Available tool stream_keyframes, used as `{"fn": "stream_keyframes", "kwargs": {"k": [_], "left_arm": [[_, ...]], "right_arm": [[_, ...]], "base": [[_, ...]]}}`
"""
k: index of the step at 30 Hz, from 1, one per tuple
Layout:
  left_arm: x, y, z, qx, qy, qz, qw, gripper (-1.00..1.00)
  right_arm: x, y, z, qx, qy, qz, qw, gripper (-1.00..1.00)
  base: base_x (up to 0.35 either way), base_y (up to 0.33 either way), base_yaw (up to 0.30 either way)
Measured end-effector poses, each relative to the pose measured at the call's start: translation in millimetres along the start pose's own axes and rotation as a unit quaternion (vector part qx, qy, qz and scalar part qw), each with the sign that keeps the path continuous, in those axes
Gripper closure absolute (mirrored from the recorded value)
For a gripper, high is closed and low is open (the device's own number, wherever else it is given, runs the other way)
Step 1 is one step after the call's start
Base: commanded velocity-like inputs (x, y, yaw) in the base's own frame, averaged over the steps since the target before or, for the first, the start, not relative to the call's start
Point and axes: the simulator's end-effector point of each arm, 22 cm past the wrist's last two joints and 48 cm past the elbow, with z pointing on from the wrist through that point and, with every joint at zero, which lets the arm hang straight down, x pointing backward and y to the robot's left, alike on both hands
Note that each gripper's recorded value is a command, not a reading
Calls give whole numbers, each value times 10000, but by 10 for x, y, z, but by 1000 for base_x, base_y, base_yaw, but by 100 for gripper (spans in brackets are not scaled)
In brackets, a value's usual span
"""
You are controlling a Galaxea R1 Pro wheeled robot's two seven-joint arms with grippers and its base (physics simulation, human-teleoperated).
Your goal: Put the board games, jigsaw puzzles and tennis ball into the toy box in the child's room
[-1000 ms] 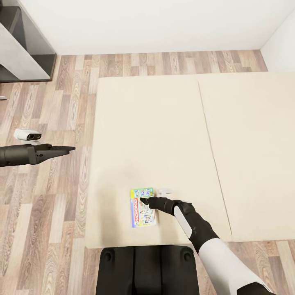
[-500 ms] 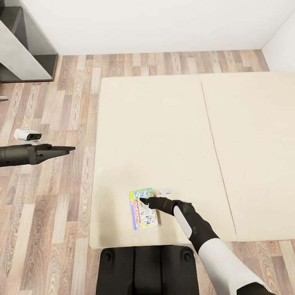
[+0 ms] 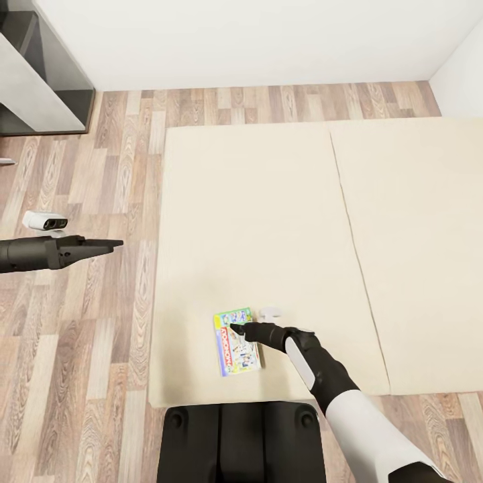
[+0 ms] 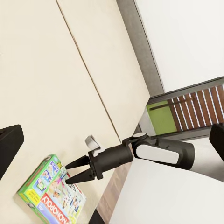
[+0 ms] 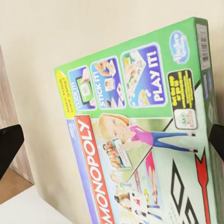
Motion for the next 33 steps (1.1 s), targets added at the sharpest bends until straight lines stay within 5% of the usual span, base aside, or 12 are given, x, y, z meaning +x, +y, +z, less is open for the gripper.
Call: {"fn": "stream_keyframes", "kwargs": {"k": [33], "left_arm": [[-1, 0, -3, 4, 0, -2, 10000, -100]], "right_arm": [[26, 10, -3, -52, 46, 99, 9999, -100]], "base": [[0, 9, 0]]}}
